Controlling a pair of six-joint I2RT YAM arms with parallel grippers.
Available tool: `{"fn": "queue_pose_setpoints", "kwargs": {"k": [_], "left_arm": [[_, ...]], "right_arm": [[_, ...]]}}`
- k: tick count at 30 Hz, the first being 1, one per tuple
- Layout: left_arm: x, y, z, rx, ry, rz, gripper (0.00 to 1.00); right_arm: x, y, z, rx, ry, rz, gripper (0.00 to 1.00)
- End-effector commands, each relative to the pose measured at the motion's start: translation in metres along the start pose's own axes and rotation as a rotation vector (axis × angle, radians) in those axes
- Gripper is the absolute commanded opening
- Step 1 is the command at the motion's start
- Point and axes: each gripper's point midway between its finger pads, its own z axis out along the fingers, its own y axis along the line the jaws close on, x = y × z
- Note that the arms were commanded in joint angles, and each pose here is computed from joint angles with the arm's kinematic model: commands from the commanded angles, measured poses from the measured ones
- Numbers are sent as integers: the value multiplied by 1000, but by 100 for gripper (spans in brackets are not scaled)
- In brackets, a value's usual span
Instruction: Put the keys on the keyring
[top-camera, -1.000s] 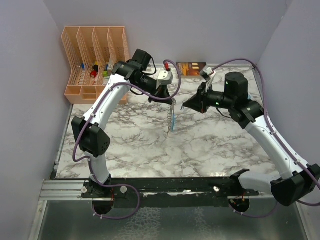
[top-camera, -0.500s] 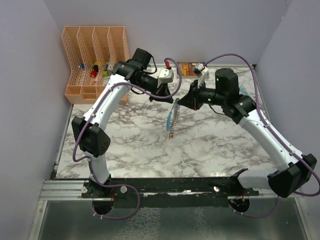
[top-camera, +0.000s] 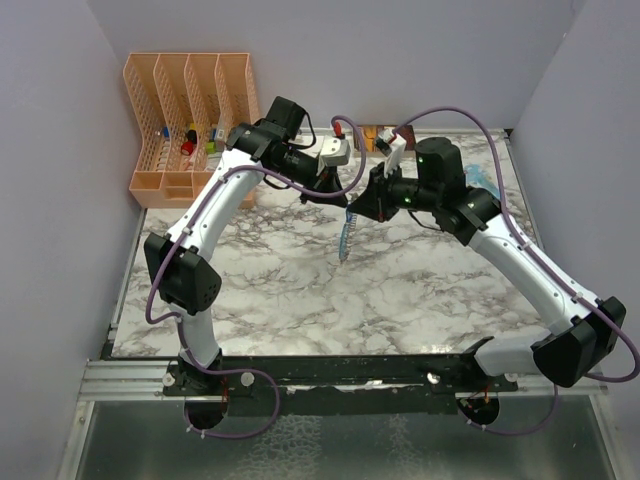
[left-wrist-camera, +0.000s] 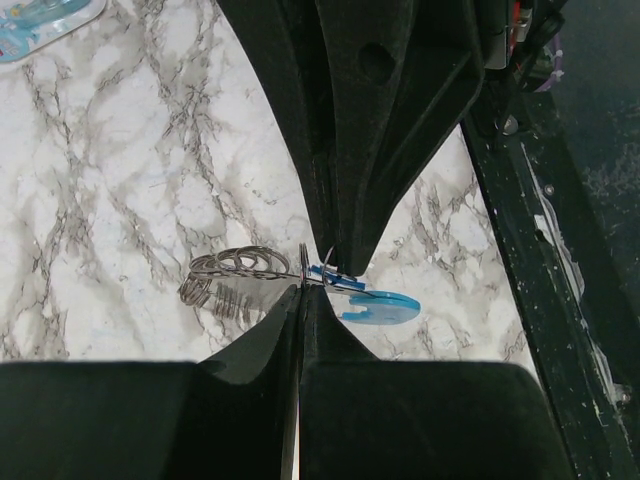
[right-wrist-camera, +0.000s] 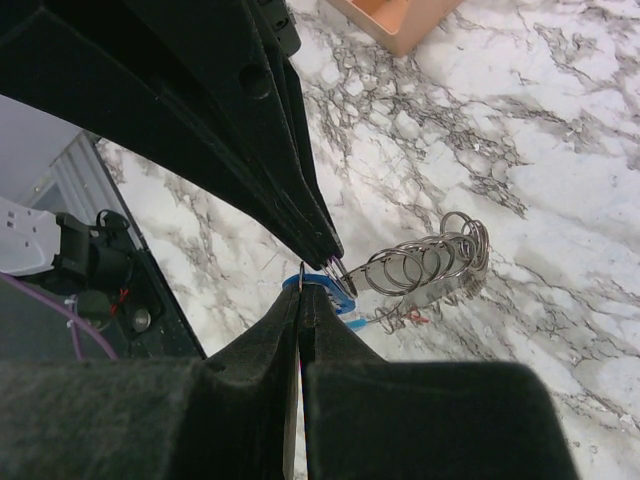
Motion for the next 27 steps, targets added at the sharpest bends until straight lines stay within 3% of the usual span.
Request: {"fn": "queue_pose_setpoints", "kwargs": {"k": [1,27], "left_arm": [[-14,-2,-3,-9,-21,40,0],[-18,-3,-3,-13,-21,38,0]], "right_arm": [[-9,-4,-4,53,-24,7,1],[-16,-14,-3,131,-16,57,1]]}}
